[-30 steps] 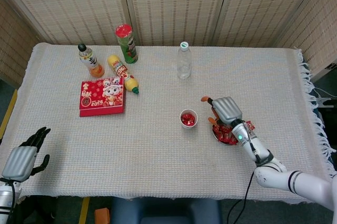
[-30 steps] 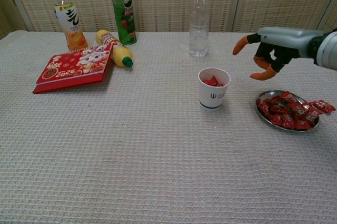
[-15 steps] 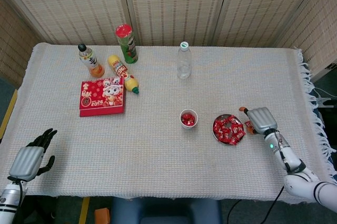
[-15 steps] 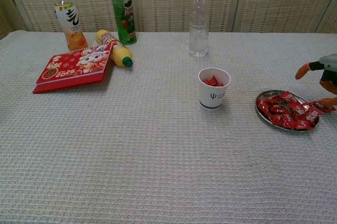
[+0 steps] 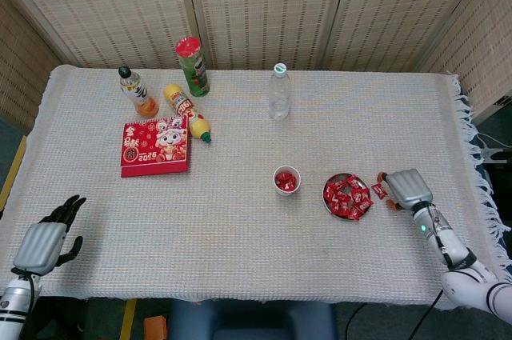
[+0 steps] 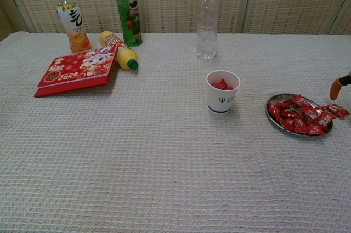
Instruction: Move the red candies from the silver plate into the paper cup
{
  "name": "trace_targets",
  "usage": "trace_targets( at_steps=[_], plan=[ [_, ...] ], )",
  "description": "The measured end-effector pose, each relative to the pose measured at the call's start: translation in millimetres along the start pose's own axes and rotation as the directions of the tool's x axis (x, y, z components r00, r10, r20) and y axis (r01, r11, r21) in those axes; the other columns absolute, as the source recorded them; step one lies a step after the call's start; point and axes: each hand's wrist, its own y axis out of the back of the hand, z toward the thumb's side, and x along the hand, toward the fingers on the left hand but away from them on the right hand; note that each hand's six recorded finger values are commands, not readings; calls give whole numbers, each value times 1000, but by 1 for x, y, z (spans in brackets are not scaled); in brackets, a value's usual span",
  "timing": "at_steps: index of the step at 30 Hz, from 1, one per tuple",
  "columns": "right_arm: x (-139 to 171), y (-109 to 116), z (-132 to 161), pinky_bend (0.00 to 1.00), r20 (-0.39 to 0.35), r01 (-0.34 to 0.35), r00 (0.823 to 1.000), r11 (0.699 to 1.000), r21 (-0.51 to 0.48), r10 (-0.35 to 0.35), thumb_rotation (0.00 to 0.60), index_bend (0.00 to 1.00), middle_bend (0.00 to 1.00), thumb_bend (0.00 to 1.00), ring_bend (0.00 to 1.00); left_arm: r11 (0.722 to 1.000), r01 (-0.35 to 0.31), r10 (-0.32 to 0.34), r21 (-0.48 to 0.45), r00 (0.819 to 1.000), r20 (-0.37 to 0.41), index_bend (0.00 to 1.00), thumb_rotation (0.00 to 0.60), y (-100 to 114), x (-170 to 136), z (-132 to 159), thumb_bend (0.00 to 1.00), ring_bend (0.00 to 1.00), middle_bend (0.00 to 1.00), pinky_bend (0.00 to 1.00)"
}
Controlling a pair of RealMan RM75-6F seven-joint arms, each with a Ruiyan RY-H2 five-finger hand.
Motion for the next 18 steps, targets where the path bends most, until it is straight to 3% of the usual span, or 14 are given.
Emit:
trace_targets(
  at_steps=[5,12,18],
  plan=[
    [-5,-2,6,1000,-8,-5,1000,1000,-7,5,600,342,753,240,650,1000,6,-6,0,1000,0,0,600,-1,1,0,478,142,3,365],
    [-12,-4,14,1000,-18,3,1000,1000,-3,-3,600,458,753,240,662,1000,5,-5,-2,1000,-2,0,600,-1,1,-1,478,142,3,365],
    [-14,-6,12,1000,-8,0,1000,1000,3,0,600,416,753,240,662,1000,8,-8,-1,1000,1,0,600,-1,1,-1,478,141,3,366]
  ],
)
